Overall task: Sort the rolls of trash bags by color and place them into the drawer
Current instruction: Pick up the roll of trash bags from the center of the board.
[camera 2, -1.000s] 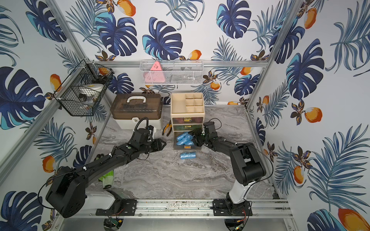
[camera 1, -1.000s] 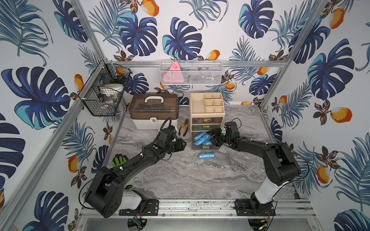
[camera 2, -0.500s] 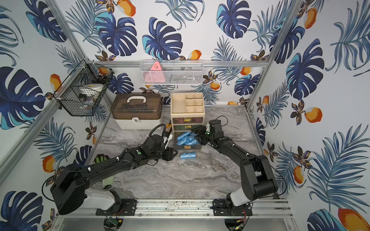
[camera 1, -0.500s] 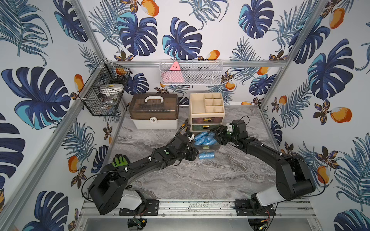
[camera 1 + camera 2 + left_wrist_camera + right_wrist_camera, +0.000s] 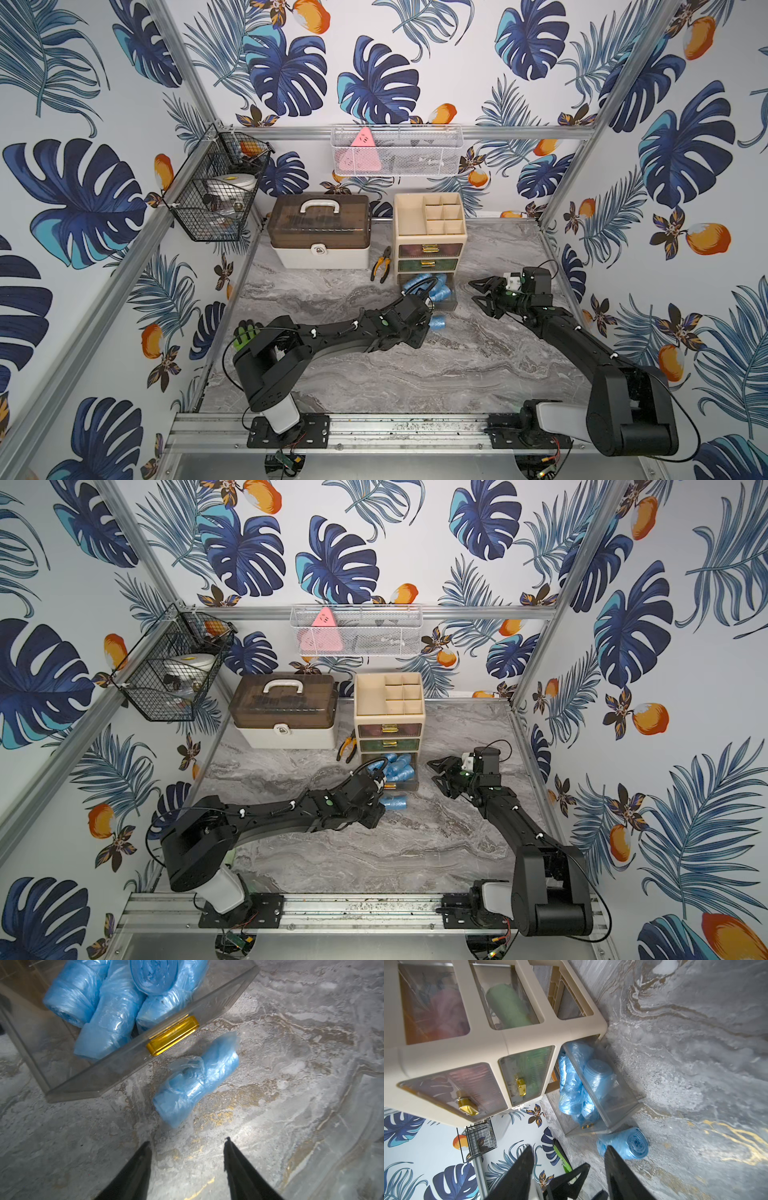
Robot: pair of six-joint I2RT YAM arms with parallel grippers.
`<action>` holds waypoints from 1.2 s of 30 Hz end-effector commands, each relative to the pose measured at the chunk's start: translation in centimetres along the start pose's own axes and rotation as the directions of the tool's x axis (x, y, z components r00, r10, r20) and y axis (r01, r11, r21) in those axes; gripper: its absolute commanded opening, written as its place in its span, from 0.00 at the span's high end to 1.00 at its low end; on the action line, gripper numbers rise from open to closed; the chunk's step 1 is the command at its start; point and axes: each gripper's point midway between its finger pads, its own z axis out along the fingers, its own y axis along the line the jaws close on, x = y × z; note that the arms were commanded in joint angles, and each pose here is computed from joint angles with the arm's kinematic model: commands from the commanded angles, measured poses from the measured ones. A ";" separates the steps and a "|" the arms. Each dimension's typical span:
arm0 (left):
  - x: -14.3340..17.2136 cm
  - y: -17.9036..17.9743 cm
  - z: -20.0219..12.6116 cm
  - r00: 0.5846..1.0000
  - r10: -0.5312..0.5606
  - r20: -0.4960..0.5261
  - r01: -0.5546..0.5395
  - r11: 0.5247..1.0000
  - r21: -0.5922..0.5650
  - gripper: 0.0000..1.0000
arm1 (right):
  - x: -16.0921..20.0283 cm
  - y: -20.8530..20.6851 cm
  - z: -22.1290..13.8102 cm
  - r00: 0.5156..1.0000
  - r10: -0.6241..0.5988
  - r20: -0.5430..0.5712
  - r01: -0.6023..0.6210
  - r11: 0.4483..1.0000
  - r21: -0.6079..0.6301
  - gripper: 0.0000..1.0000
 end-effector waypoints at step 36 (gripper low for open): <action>2.9 -6.4 4.9 0.961 0.270 -0.067 -0.249 0.942 0.225 0.65 | 0.8 -2.1 -2.2 0.998 0.022 -0.053 -0.022 1.000 0.002 0.44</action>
